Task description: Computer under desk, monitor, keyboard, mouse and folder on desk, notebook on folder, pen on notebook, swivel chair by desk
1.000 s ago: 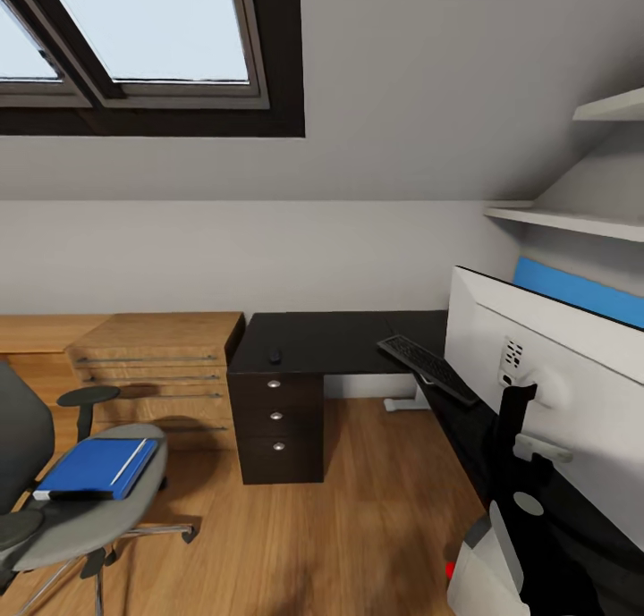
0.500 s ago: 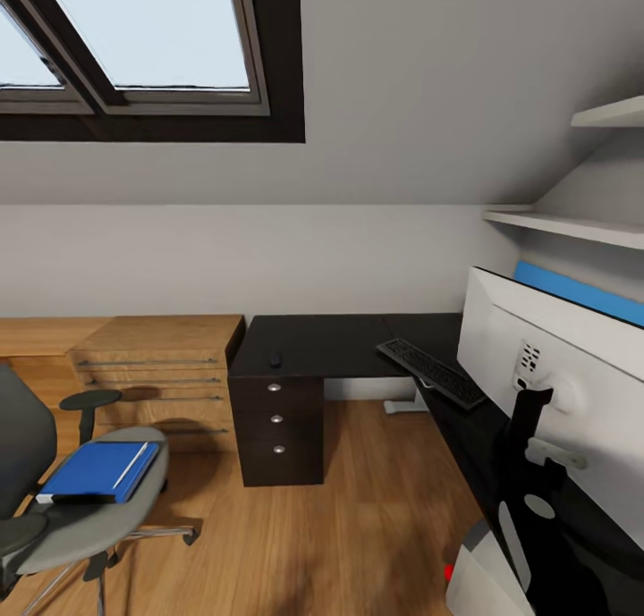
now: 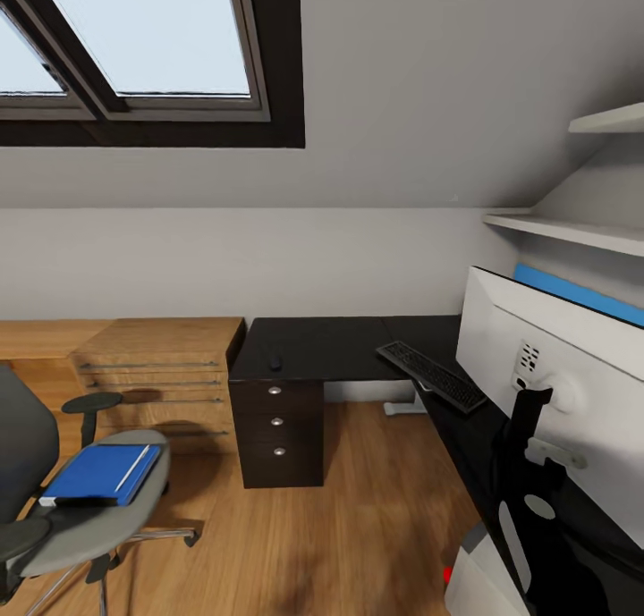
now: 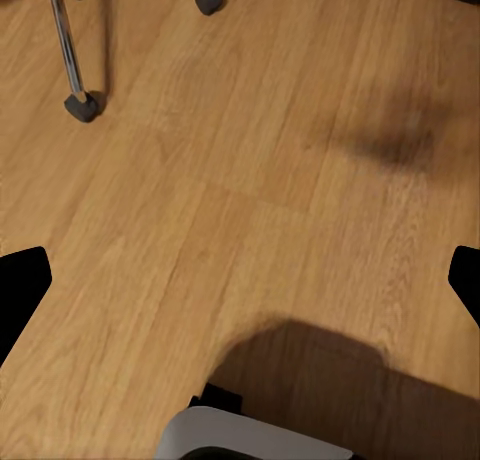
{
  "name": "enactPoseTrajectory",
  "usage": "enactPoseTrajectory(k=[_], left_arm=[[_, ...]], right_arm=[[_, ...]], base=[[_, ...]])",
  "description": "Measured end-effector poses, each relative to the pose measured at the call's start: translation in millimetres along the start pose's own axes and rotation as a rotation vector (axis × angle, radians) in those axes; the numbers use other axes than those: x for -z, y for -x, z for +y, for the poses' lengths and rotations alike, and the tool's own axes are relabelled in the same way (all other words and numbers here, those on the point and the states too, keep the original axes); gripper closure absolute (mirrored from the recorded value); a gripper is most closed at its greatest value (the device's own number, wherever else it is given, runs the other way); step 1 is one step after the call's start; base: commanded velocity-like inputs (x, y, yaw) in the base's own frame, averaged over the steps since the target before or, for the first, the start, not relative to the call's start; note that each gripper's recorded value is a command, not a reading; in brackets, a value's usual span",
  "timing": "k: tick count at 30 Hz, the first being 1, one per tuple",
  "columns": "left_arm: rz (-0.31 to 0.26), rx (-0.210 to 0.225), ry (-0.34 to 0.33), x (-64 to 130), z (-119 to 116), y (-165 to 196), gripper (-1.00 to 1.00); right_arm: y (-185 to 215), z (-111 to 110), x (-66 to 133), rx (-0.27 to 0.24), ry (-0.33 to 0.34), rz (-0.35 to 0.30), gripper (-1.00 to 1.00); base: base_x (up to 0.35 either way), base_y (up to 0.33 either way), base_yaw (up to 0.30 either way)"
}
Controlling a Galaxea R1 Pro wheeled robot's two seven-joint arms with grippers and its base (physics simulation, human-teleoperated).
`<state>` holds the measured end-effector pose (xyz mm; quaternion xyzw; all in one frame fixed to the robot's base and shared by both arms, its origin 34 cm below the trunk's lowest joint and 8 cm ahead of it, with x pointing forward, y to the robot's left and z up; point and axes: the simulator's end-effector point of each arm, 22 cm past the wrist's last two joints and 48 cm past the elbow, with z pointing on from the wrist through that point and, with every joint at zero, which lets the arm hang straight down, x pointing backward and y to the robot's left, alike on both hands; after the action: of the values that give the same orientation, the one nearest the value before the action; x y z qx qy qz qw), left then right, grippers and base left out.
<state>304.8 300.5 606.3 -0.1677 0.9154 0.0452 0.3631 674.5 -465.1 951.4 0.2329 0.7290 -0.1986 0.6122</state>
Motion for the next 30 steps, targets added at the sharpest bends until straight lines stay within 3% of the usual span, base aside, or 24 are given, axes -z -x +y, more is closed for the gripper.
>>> enactPoseTrajectory(k=[12,20,30], left_arm=[[-0.004,0.000,0.001,3.0,0.9,3.2,-1.00],[-0.003,0.000,0.001,2.8,0.8,3.1,-1.00],[-0.003,0.000,0.001,3.0,1.0,3.1,-1.00]], right_arm=[[2.3,0.4,1.4,0.001,0.001,0.002,1.00],[0.9,0.7,1.2,-0.002,0.001,0.004,1.00],[0.4,4.8,2.5,-0.005,0.013,0.004,1.00]], base=[[-0.002,0.000,0.000],[-0.197,0.000,0.000],[-0.018,0.000,0.000]])
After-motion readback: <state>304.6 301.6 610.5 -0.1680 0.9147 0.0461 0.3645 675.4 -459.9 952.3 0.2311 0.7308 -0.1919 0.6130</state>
